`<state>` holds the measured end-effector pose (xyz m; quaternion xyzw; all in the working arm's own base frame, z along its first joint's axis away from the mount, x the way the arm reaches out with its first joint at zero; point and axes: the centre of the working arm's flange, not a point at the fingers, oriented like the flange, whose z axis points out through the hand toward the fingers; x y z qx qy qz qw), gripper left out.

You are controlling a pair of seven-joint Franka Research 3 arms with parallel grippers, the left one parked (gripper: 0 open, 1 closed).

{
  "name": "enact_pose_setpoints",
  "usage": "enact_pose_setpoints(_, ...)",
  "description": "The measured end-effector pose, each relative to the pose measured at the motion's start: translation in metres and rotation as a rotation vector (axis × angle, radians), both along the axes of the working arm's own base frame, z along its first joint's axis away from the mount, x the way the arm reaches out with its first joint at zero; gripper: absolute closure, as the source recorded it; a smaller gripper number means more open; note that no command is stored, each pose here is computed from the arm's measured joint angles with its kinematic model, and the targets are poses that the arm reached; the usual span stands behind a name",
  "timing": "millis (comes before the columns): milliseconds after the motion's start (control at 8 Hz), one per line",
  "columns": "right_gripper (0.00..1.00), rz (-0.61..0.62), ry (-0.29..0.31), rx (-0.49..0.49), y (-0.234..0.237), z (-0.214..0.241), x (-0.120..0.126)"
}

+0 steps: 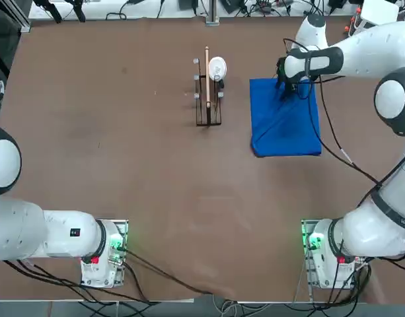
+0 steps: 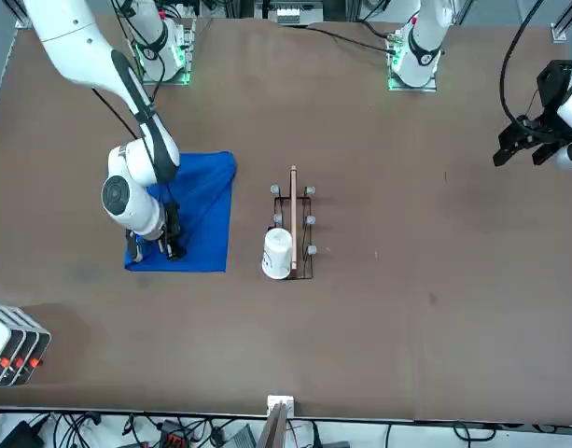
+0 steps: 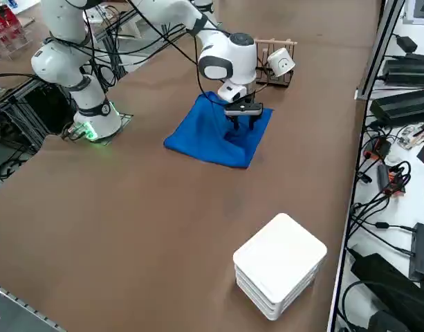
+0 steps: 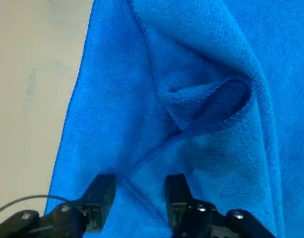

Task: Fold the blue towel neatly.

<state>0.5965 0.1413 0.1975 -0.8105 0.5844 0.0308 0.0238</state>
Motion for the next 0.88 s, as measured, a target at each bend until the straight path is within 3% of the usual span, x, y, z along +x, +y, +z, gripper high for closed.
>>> enact_pose_setpoints(875,0.39,0.058,-0.006,-0.035,0.004,-0.010,0.002)
